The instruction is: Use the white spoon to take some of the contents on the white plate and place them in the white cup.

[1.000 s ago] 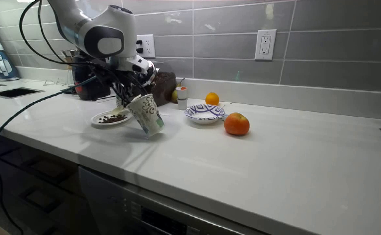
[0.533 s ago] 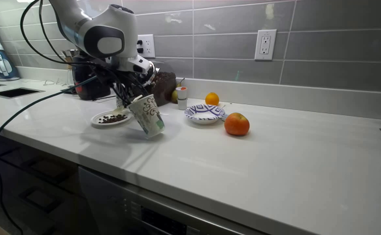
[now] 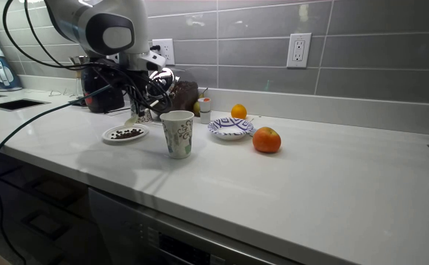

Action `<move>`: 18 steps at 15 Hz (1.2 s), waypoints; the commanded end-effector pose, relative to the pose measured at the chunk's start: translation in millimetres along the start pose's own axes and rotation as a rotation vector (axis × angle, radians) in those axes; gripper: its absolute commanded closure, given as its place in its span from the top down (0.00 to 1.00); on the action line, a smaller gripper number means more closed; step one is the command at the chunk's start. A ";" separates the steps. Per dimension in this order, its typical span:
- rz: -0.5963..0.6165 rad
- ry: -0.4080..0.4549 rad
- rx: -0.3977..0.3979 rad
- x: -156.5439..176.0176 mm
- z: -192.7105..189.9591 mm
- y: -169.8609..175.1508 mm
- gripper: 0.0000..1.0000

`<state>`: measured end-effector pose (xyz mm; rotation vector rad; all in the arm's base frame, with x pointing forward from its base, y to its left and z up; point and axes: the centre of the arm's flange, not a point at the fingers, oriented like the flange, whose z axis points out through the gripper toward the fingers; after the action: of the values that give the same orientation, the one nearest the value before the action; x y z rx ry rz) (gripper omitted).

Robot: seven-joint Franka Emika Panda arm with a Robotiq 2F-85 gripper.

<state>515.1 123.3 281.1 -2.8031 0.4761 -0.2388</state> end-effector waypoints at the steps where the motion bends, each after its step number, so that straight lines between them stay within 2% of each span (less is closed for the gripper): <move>1: -0.114 0.005 -0.044 -9.2 -24.1 -6.4 0.05; 4: -0.251 -0.005 -0.061 -8.0 -25.2 -19.0 0.05; 11: -0.564 -0.104 -0.023 -7.2 -6.1 -41.8 0.05; 13: -0.589 -0.094 -0.018 -1.1 0.4 -40.6 0.04; 14: -0.550 -0.083 -0.032 -13.5 -8.4 -40.0 0.14; 17: -0.573 -0.090 -0.030 -8.5 -1.5 -39.3 0.14; 18: -0.574 -0.092 -0.030 -8.1 -0.3 -39.3 0.04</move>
<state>519.2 161.5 292.6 -2.8959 -0.3599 -0.2169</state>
